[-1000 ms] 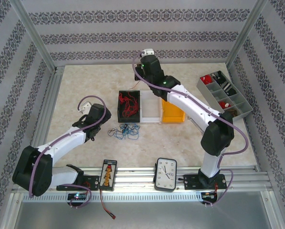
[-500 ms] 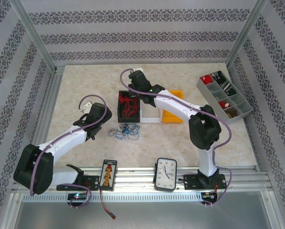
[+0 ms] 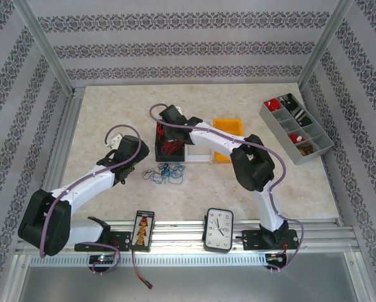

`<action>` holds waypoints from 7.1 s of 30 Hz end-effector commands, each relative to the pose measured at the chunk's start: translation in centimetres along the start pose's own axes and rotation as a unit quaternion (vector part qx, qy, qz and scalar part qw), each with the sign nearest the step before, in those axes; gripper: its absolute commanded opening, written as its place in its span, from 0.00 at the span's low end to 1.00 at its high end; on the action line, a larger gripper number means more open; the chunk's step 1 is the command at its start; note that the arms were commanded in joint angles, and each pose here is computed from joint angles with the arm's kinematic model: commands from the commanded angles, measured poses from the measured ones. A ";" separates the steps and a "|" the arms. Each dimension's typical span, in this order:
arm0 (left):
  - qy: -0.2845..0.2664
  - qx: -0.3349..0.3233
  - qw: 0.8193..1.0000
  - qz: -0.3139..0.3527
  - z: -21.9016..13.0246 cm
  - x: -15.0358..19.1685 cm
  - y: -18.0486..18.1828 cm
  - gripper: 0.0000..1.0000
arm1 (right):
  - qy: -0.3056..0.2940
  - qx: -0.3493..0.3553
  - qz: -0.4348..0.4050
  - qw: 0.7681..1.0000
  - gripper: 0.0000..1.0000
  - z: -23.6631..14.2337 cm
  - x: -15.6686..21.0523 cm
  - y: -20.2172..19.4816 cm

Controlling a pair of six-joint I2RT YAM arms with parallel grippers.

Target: Untangle the cables

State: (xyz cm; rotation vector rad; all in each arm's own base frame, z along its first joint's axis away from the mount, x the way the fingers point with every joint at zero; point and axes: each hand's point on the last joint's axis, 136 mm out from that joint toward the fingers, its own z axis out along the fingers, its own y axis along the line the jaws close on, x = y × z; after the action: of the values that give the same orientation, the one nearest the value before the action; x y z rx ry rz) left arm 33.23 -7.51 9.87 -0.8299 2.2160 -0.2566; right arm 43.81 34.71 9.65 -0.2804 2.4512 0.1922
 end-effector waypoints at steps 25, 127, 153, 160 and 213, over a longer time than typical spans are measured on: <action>0.011 0.082 0.996 0.044 0.0 -0.5 -3.7 0.87 | -0.061 -0.011 0.030 0.998 0.55 -3.1 -4.6 -2.4; 0.144 0.144 0.927 0.316 -0.4 10.8 -3.1 0.56 | 0.110 -0.171 -0.090 0.975 0.32 -6.2 13.5 2.4; 0.170 0.128 0.922 0.324 1.2 12.5 -2.1 0.00 | 0.058 -0.176 -0.122 0.975 0.35 -7.7 12.9 3.8; 0.175 0.123 0.920 0.327 1.3 12.7 -2.0 0.00 | 0.049 -0.177 -0.132 0.974 0.35 -8.3 13.0 4.0; 0.114 0.179 0.927 0.308 -0.8 10.1 -4.3 0.46 | -0.165 0.081 0.175 0.967 0.00 -20.1 9.2 -19.8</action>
State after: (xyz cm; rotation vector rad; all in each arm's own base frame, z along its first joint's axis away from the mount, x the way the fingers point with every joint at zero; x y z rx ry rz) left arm 29.28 -13.07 2.84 -0.1392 2.5499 -0.2379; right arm 29.78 6.57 17.86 0.4288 2.1303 0.0493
